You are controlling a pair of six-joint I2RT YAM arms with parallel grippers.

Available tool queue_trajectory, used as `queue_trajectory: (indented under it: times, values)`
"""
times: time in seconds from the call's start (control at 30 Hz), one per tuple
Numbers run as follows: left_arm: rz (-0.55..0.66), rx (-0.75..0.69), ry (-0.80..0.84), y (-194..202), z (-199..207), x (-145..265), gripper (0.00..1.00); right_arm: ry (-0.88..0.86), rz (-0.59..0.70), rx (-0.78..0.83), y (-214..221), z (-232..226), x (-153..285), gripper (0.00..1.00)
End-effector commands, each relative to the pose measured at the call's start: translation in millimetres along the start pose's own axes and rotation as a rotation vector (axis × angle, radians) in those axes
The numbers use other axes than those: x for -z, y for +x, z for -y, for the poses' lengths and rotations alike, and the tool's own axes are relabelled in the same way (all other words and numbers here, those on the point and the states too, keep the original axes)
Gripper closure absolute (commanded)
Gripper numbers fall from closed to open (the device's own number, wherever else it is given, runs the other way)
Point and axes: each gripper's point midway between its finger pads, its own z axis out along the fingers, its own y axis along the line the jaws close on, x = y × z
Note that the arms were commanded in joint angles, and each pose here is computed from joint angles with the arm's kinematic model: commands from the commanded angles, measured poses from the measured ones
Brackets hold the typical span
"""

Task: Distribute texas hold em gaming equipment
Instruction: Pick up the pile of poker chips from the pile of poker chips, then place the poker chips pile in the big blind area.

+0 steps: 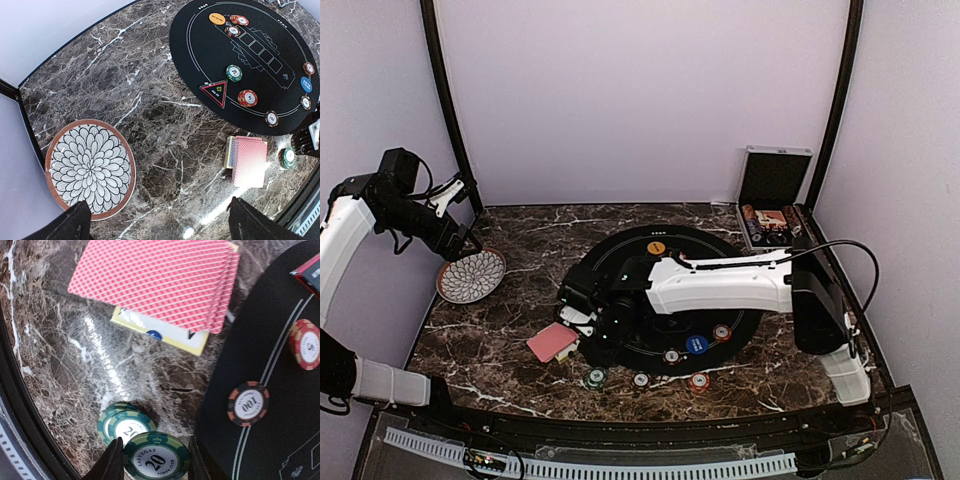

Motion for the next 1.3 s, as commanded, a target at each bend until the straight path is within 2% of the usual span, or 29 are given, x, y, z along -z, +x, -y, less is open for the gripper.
queue_trajectory:
  times: [0.0, 0.27, 0.43, 0.7, 0.97, 1.27]
  values:
    - [0.018, -0.022, -0.01, -3.6, 3.8, 11.7, 0.01, 0.059, 0.119, -0.068, -29.2, 37.3, 51.9, 0.92]
    - [0.016, -0.02, -0.005, -3.1, 4.8, 10.9, 0.01, 0.203, 0.167, -0.301, -23.9, 160.4, 82.5, 0.94]
    - [0.015, -0.018, -0.002, -2.6, 4.6, 9.9, 0.01, 0.309, 0.186, -0.441, -10.8, 239.4, 89.4, 0.94]
    - [0.012, -0.014, 0.002, -3.1, 3.8, 7.5, 0.01, 0.411, 0.195, -0.618, 12.1, 339.7, 89.0, 0.94]
    - [0.007, -0.011, 0.01, -2.6, 3.2, 3.7, 0.01, 0.435, 0.183, -0.746, 36.8, 395.3, 71.1, 0.94]
    - [0.009, -0.013, 0.018, -3.1, 4.3, 3.3, 0.01, 0.424, 0.144, -0.788, 56.0, 410.0, 41.6, 0.95]
